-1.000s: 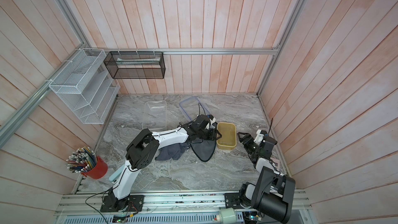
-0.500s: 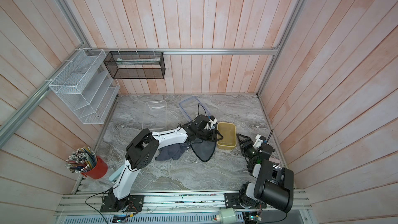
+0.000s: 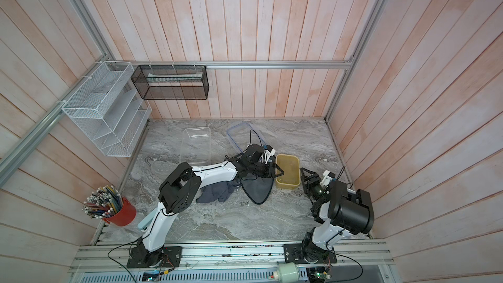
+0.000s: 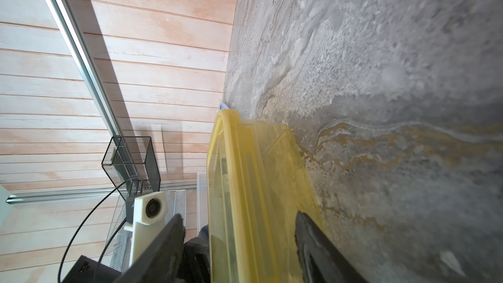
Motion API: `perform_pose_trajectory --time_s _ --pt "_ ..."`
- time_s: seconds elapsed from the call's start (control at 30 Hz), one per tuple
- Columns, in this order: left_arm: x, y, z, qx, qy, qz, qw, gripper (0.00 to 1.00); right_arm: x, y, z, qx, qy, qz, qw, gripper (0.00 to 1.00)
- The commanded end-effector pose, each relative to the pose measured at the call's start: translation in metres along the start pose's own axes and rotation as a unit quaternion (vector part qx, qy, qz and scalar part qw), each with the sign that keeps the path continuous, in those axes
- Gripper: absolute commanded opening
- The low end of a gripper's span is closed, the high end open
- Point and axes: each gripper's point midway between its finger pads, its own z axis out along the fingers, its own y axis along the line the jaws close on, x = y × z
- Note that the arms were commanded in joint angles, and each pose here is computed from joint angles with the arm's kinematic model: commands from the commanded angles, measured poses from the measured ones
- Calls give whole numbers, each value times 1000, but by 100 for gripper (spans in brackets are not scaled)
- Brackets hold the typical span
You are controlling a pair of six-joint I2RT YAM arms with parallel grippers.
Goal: Wipe the insides of the lunch boxes
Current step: Open the fastener of the lunch box.
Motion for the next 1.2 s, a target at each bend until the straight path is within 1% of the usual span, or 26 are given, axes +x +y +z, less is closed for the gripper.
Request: perform_pose_trajectory --time_s 0.0,0.27,0.47,0.63,0.73,0.77,0.83,1.0,1.07,1.17 --pt "4 7 7 8 7 -5 1000 57 3 11 4 -28 6 -5 1000 64" --pt "6 13 9 3 9 -9 1000 56 8 12 6 -43 10 10 999 61" --pt "9 20 12 -5 11 -14 1000 54 14 12 10 -41 14 13 999 55" --pt "14 27 16 -15 17 -18 1000 54 18 13 12 -47 15 18 999 44" --pt "17 33 19 -22 20 -22 999 54 18 14 11 -54 13 12 998 41" --pt "18 35 20 -26 22 -23 999 53 17 15 11 -56 12 27 998 40" --pt "20 41 21 -35 26 -26 999 53 18 15 11 -56 11 28 998 39" --pt "27 55 24 -65 37 -27 997 53 18 19 10 -61 10 17 998 30" --pt "30 61 25 -75 43 -29 996 53 19 21 10 -61 12 14 998 29" --pt "33 68 26 -92 49 -27 994 53 18 20 11 -54 12 -9 998 25"
